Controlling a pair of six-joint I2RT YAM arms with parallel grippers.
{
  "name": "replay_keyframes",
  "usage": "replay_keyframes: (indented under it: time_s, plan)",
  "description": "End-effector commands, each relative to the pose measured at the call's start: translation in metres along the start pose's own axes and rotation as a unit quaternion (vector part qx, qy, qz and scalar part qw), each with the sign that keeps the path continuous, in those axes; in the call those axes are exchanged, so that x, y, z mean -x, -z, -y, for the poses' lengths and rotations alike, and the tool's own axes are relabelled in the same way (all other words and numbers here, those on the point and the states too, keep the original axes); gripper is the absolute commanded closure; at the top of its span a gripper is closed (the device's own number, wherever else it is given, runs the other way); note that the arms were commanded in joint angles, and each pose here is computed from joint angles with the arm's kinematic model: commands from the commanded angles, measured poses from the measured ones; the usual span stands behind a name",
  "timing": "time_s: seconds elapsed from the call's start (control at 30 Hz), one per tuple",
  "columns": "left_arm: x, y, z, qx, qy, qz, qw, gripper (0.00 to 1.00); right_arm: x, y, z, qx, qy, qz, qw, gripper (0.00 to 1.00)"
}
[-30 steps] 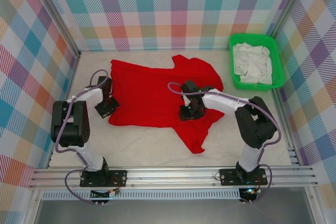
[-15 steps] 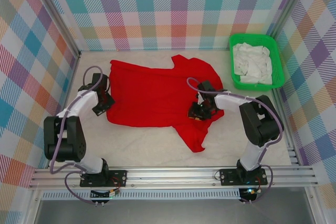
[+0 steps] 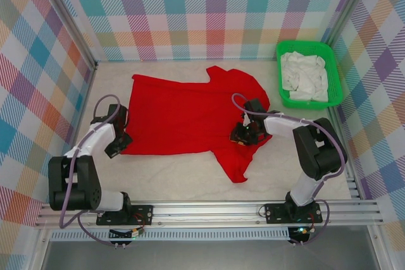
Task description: Fold and stack the t-shirts
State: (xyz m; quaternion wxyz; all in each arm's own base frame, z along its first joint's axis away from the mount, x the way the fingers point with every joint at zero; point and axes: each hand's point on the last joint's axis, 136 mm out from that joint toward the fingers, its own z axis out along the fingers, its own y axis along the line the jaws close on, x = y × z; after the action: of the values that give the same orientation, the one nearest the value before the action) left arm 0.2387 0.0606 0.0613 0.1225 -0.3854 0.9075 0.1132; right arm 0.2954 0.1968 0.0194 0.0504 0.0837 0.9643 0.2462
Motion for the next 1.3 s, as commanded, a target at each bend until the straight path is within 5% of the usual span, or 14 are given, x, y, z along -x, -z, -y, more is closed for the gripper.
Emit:
replay_keyframes:
  time_s: [0.0,0.17,0.3,0.43,0.67,1.03,1.13,1.27]
  plan:
    - [-0.007,0.011,-0.028,0.026,0.045,0.018,0.998,1.0,-0.016,-0.006,0.026,-0.036,-0.032,-0.019,0.999,0.71]
    - [-0.011,0.022,-0.044,0.012,0.088,0.049,0.995,0.97,-0.02,-0.006,0.025,-0.026,-0.032,-0.02,0.999,0.71]
    - [-0.009,0.023,-0.041,0.004,0.087,0.052,0.995,0.68,-0.023,-0.002,0.021,-0.017,-0.018,-0.025,0.999,0.7]
    - [0.0,0.028,-0.029,-0.019,0.078,0.054,0.995,0.59,-0.03,0.016,0.012,-0.008,0.012,-0.021,1.0,0.64]
    - [0.027,0.041,0.003,-0.05,0.04,0.048,0.997,0.59,-0.059,0.04,0.004,-0.02,0.053,-0.018,0.998,0.53]
    - [0.025,0.005,0.049,-0.088,0.001,0.0,0.996,0.64,-0.063,0.011,0.007,-0.075,0.059,-0.033,0.995,0.51]
    - [0.022,-0.01,0.061,-0.09,-0.009,-0.016,0.996,0.66,-0.064,0.007,0.005,-0.081,0.064,-0.038,0.994,0.58]
    - [0.018,-0.031,0.072,-0.082,-0.019,-0.035,0.996,0.72,-0.068,0.009,-0.004,-0.077,0.073,-0.037,0.994,0.8]
